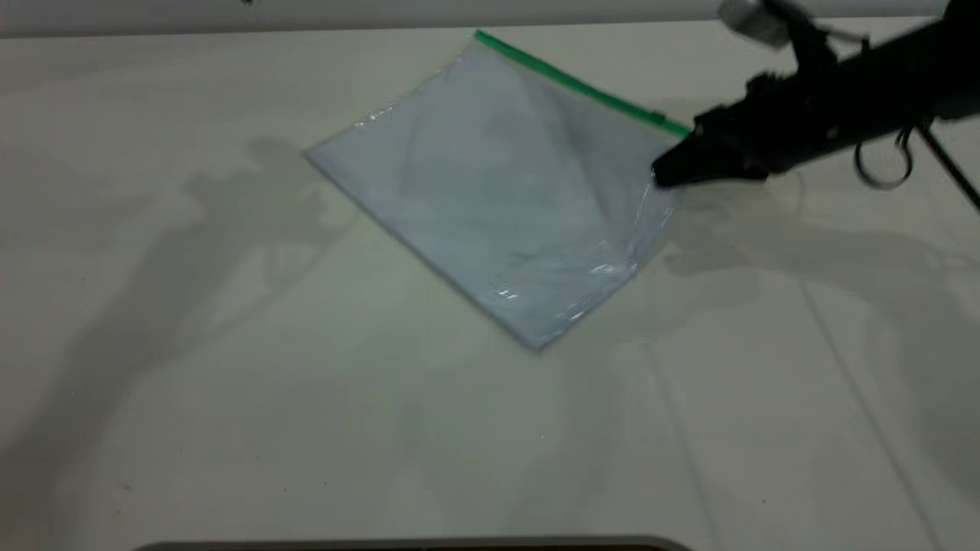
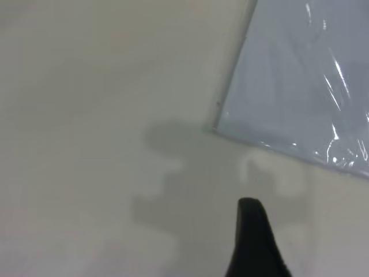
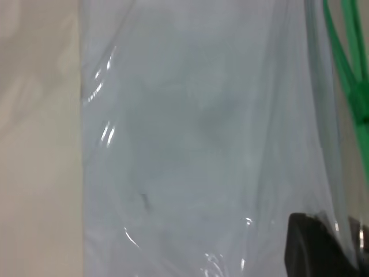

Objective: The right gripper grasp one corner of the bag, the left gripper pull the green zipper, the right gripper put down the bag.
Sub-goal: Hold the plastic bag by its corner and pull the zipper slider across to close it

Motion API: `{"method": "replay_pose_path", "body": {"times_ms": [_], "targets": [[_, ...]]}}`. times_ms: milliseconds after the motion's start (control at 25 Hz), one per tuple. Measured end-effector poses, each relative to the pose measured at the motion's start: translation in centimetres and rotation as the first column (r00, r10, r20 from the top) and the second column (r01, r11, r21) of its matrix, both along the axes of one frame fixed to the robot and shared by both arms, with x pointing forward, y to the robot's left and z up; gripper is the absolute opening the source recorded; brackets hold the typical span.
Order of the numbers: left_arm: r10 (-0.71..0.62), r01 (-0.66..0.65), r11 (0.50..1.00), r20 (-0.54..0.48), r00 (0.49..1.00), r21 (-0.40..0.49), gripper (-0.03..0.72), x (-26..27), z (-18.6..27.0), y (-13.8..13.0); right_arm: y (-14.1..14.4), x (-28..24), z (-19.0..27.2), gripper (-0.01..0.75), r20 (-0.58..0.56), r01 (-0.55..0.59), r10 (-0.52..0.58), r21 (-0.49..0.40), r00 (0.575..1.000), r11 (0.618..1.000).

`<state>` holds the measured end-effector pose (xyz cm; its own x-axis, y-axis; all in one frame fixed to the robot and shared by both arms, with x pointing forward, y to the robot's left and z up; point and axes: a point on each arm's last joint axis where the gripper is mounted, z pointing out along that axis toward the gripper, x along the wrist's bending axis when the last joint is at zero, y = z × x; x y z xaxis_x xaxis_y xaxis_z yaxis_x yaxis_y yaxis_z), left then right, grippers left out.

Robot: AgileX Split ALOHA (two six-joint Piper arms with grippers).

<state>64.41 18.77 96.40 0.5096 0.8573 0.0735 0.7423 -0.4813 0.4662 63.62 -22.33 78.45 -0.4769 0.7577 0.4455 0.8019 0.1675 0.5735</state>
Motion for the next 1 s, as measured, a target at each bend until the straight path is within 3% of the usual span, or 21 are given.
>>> {"method": "replay_pose_path", "body": {"times_ms": [200,360,600,720,1000], "targets": [[-0.172,0.172,0.983,-0.019,0.985,0.058,0.552,1.4,-0.6,-2.1,-0.1,0.5,2.5,0.035,0.060,-0.031,0.033,-0.040,0.998,0.999],[-0.340,0.339,0.938,0.010,0.940,0.073,0.552,2.7,-1.6,-4.8,0.1,0.5,2.8,0.035,0.065,-0.041,0.044,-0.049,0.997,0.998],[-0.604,0.598,0.797,0.086,0.792,0.088,0.552,3.7,-3.2,-9.8,1.4,0.2,2.8,0.035,0.054,-0.060,0.064,-0.059,0.997,0.996],[-0.671,0.667,0.741,0.122,0.731,0.080,0.552,4.2,-3.8,-11.7,2.2,0.0,2.8,0.035,0.047,-0.076,0.079,-0.057,0.996,0.995],[-0.750,0.756,0.654,0.166,0.641,0.035,0.530,5.4,-4.1,-13.6,3.1,-0.3,2.8,0.035,0.040,-0.092,0.095,-0.053,0.995,0.994]]}}
